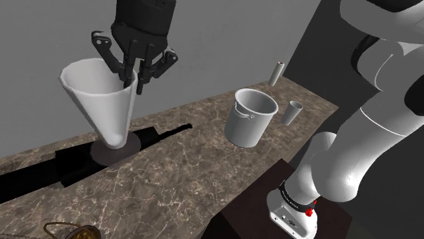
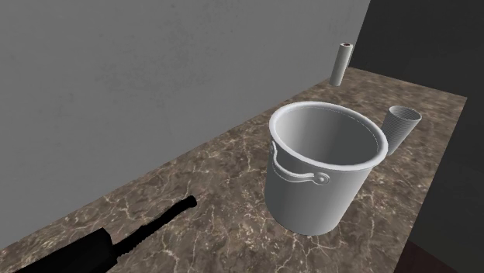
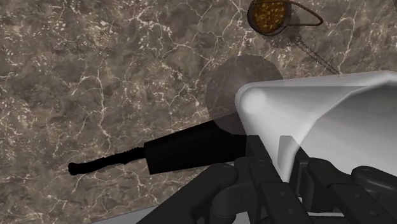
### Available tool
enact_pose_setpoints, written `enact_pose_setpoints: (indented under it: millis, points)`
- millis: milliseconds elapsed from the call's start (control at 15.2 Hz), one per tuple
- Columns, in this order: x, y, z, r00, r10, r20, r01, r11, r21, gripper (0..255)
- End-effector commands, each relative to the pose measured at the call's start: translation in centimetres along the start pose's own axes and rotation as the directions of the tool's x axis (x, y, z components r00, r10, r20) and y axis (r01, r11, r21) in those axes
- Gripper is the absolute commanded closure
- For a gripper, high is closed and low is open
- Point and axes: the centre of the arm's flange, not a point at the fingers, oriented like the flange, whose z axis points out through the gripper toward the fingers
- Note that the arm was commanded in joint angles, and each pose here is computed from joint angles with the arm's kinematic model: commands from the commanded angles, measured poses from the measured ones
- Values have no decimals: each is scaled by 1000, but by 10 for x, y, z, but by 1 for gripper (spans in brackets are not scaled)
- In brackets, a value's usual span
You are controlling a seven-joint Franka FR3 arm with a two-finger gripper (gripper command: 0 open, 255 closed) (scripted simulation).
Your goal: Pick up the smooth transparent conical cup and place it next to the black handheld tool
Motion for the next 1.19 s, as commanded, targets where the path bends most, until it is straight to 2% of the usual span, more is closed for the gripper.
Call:
enact_pose_setpoints:
  millis: [0,396,1122]
  points:
    - [-18,-19,-3,1000,3,-1,-3,1000,2,255]
    - [-66,-80,-11,1000,3,-1,-3,1000,2,255]
    - [-71,-69,46,1000,3,-1,-3,1000,2,255]
